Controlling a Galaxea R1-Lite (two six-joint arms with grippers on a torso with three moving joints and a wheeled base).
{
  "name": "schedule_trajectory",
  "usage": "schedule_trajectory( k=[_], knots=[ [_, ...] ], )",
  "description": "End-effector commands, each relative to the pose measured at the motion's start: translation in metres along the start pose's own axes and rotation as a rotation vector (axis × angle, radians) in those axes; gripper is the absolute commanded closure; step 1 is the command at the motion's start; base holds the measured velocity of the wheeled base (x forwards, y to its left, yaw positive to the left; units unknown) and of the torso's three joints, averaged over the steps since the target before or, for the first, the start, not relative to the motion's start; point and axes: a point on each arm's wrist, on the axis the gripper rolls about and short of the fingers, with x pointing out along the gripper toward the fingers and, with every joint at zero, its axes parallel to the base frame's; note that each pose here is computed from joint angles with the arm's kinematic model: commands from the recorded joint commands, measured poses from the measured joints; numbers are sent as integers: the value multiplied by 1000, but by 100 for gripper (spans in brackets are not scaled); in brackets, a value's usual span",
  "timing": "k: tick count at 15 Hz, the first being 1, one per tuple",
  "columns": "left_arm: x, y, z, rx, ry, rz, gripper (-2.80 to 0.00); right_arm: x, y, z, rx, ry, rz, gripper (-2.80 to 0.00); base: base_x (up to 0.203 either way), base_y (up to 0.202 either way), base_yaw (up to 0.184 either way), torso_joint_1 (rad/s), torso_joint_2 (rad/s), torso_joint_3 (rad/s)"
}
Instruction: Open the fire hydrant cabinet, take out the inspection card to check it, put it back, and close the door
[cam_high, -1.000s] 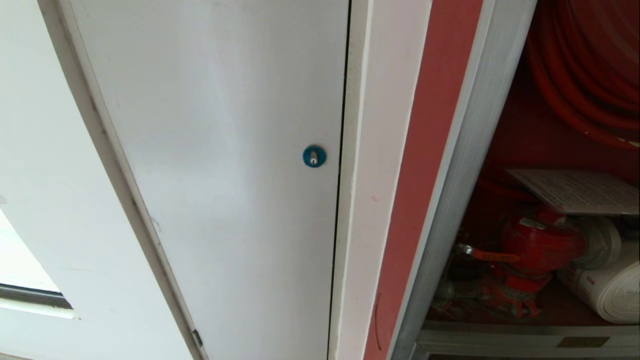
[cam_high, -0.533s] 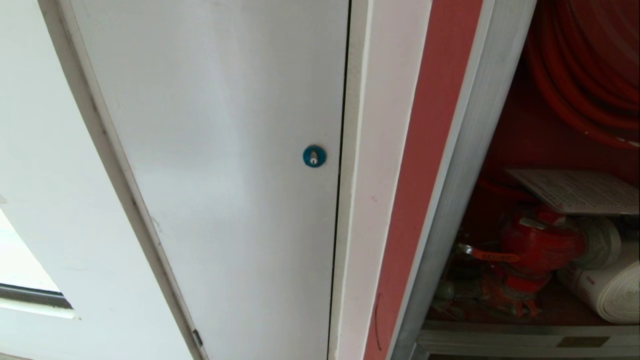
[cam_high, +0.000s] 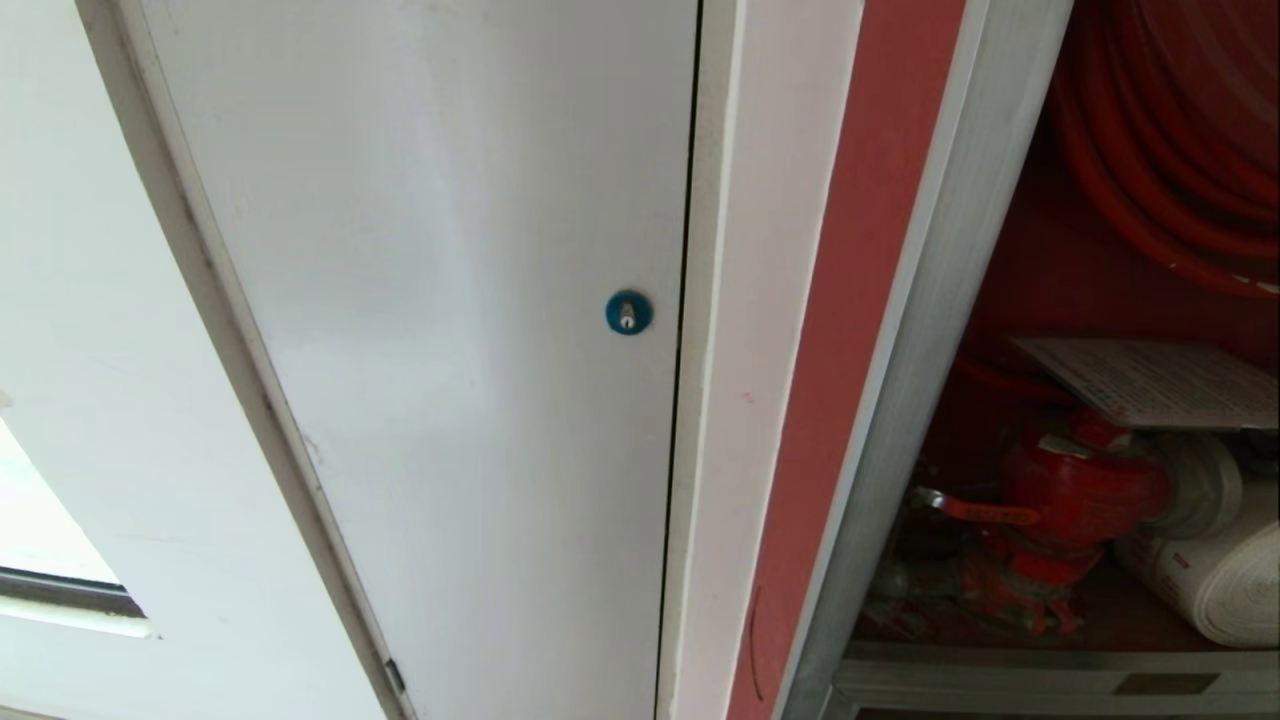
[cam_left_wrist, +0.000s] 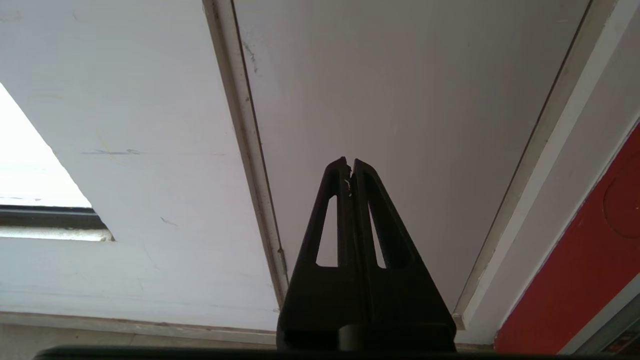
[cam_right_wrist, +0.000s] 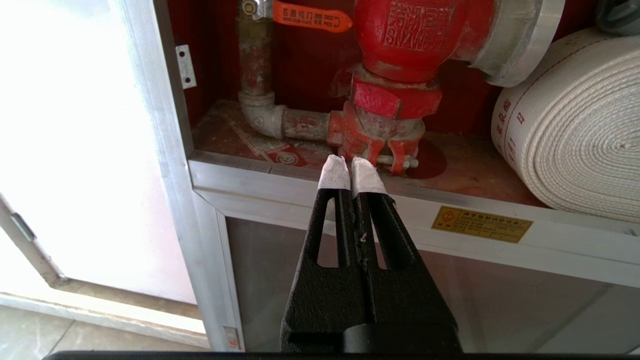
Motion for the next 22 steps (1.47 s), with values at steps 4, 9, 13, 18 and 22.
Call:
schedule_trajectory(
  k=[4, 9, 13, 18, 22],
  knots=[
    [0, 0, -2, 0, 5, 0, 0, -6, -1, 18, -4, -54, -24, 0, 0, 0, 0, 0, 0, 0],
    [1, 0, -2, 0, 7, 0, 0, -3, -5, 65, -5, -48, -27, 0, 0, 0, 0, 0, 0, 0],
    [1, 0, -2, 0, 7, 0, 0, 1, -7, 98, -61, -58, -34, 0, 0, 0, 0, 0, 0, 0],
    [1, 0, -2, 0, 6, 0, 0, 16, -9, 121, -235, 8, -29, 0, 0, 0, 0, 0, 0, 0],
    [0, 0, -2, 0, 5, 0, 0, 9, -11, 153, -385, 150, 10, 0, 0, 0, 0, 0, 0, 0]
  ],
)
